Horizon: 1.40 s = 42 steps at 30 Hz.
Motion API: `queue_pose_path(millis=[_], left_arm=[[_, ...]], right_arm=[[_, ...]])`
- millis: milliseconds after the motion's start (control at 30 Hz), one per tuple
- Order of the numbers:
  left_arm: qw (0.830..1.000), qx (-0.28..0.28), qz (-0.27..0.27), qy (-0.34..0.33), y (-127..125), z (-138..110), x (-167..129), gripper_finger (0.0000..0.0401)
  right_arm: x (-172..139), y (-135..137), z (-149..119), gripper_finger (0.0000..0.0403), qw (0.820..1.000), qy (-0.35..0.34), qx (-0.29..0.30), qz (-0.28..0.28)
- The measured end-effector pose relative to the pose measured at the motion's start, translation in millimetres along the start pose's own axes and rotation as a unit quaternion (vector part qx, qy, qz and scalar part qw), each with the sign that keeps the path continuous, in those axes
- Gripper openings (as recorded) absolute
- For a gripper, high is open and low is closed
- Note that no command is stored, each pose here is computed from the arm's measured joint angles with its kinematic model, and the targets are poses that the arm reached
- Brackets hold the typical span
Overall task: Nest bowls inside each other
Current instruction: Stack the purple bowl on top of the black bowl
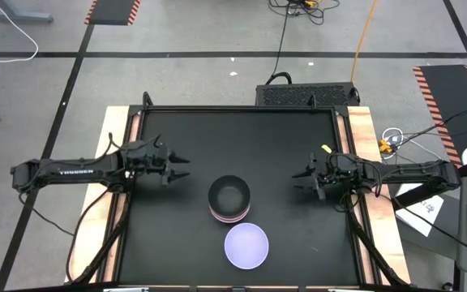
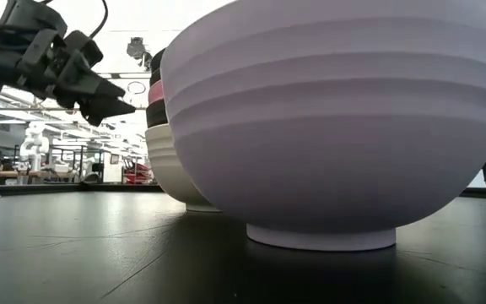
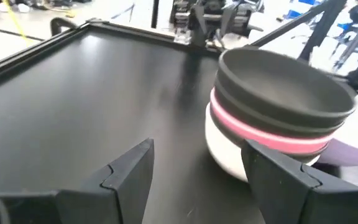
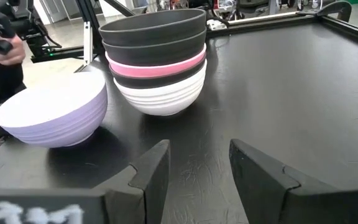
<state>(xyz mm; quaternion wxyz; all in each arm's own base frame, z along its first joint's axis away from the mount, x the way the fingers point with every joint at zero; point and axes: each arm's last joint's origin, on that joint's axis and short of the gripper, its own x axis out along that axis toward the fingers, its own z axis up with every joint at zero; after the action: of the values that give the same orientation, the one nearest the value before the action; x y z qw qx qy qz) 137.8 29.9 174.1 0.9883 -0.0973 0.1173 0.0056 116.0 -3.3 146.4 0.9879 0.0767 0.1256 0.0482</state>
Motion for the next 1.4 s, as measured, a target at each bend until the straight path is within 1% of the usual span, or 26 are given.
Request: queue_pose_path(millis=[67,200,333,467,567,733,867,1267,1333,1400], left_arm=[[1.000,-0.001,0.013,0.004,1.3,-6.0,-0.8,0.0246],[0.999,0.006,0.022,0.022,3.6,-21.2,-1.1,0.0246],[0.999,0.020,0.027,0.009,5.7,-34.2,-2.1,0.0246],[0.999,0.031,0.029,-0.024,5.6,-27.7,-2.3,0.0246],[0.997,0.061,0.008,-0.054,3.3,-21.6,-3.8,0.0246],[0.989,0.091,0.007,-0.113,0.1,-10.3,-10.5,0.0246],[0.982,0.102,0.004,-0.156,-3.2,-2.9,-18.4,0.0246],[0.979,0.105,0.025,-0.175,-6.9,-5.5,-36.9,0.0246],[0.980,0.098,0.034,-0.168,-6.4,-7.9,-38.3,0.0246],[0.984,0.089,0.051,-0.147,-5.3,-11.5,-39.2,0.0246]], right_arm=[[0.0,0.0,0.0,0.0157,1.000,0.000,0.000,0.000],[0.0,0.0,0.0,0.0157,1.000,0.000,0.001,0.000],[0.0,0.0,0.0,0.0157,1.000,0.000,-0.002,0.000],[0.0,0.0,0.4,0.0157,1.000,-0.002,-0.005,0.000],[0.0,0.0,0.5,0.0157,1.000,-0.003,-0.003,0.000],[0.0,0.1,0.5,0.0157,1.000,-0.003,-0.002,0.001],[0.0,0.1,0.5,0.0157,1.000,-0.003,-0.002,0.001],[0.0,0.3,2.6,0.0157,1.000,-0.013,-0.004,0.002],[-0.1,0.5,3.7,0.0157,1.000,-0.019,-0.005,0.002],[-0.1,0.6,4.6,0.0157,1.000,-0.024,-0.006,0.003]])
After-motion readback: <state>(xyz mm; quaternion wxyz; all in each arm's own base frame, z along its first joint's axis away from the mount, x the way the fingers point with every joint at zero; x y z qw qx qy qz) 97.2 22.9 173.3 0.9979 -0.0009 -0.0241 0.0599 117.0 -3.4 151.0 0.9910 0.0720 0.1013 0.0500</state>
